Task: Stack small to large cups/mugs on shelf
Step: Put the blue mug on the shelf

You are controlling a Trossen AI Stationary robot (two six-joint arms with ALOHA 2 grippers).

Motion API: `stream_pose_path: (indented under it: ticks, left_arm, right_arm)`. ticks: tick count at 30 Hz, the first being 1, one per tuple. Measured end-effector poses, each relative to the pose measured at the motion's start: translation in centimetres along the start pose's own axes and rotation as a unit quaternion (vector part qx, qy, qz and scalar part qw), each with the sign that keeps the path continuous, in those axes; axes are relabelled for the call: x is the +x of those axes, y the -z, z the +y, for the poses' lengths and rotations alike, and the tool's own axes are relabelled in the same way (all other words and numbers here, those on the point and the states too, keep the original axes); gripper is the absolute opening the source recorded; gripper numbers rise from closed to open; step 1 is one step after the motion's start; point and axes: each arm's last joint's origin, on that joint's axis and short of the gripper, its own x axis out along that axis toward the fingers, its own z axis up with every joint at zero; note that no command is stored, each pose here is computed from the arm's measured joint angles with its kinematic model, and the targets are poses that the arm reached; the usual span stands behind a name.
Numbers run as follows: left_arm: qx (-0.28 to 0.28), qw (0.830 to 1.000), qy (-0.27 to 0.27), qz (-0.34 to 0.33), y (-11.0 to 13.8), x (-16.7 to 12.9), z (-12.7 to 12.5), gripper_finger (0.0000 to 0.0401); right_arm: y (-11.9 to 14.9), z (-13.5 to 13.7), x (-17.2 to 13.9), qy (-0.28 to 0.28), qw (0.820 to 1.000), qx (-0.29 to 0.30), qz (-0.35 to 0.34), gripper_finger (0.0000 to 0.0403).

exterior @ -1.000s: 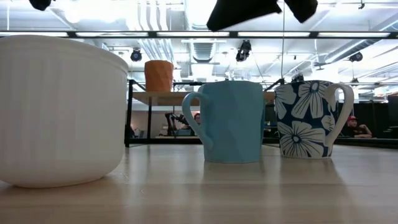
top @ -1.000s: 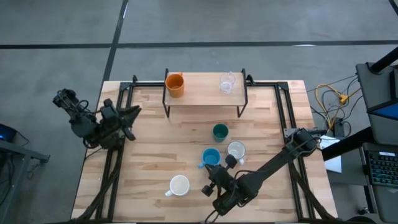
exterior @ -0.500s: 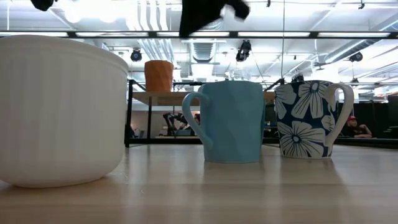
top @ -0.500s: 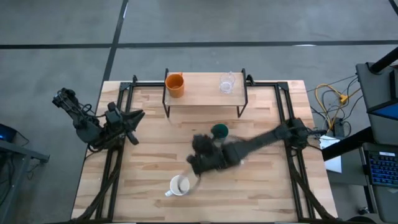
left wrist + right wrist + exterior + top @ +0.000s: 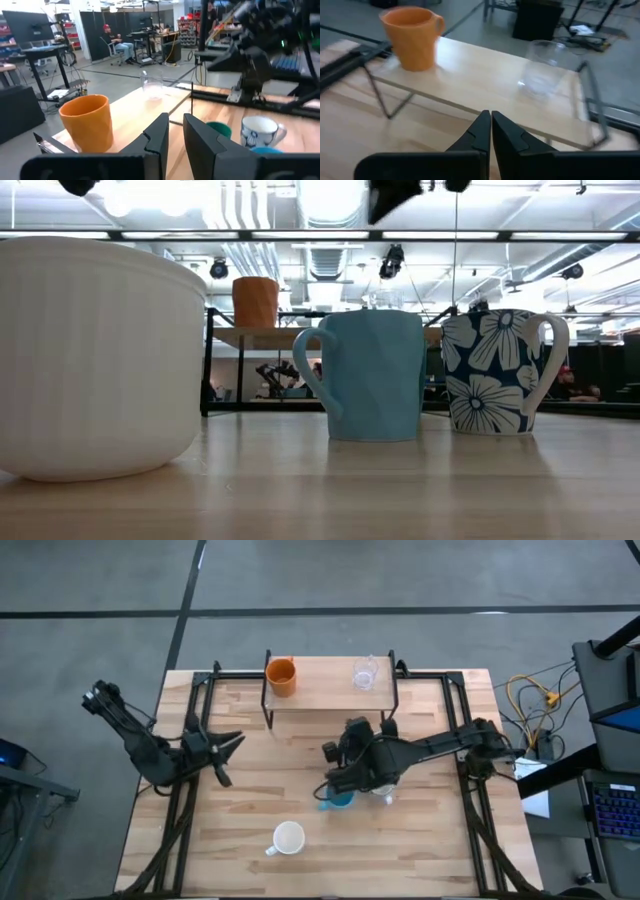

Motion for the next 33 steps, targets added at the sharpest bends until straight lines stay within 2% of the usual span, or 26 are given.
stream_pose_path:
  ticks: [4, 6, 16, 21, 24, 27, 31, 33]
  left_arm:
    - [0.009, 1.000, 0.003, 0.002, 0.2, 0.1, -0.2, 0.0043]
    - [0.005, 1.000, 0.003, 0.001, 0.1, 0.0, -0.2, 0.0043]
    - [0.007, 1.000, 0.004, 0.002, 0.1, 0.0, -0.2, 0.0043]
    - [0.008, 1.000, 0.005, 0.003, 0.1, 0.1, -0.3, 0.0043]
    - [0.013, 1.000, 0.004, 0.004, 0.2, 0.1, -0.4, 0.0043]
    - [0.026, 1.000, 0.004, 0.007, 0.4, 0.1, -0.5, 0.0043]
    - [0.051, 0.999, 0.005, 0.015, 0.7, 0.0, -0.1, 0.0043]
    - [0.048, 0.999, 0.020, 0.017, 0.6, -0.1, 0.4, 0.0043]
  right_arm:
    - [0.9, -1.3, 0.0, 0.027, 0.999, -0.027, 0.016, 0.0009]
    - [1.1, -2.2, -0.1, 0.025, 0.997, -0.060, 0.034, 0.0009]
    - [2.3, -7.9, -1.3, 0.027, 0.997, 0.041, 0.053, 0.0009]
    - [3.0, -8.4, -3.1, -0.009, 0.998, 0.055, 0.028, 0.0009]
    - [3.5, -8.1, -4.3, -0.033, 0.999, 0.025, 0.023, 0.0009]
    - [4.5, -7.7, -5.4, -0.053, 0.998, -0.030, 0.011, 0.0009]
    - [5.9, -7.4, -6.9, -0.077, 0.990, -0.117, -0.010, 0.0009]
    - [6.5, -7.3, -7.5, -0.086, 0.987, -0.135, -0.032, 0.0009]
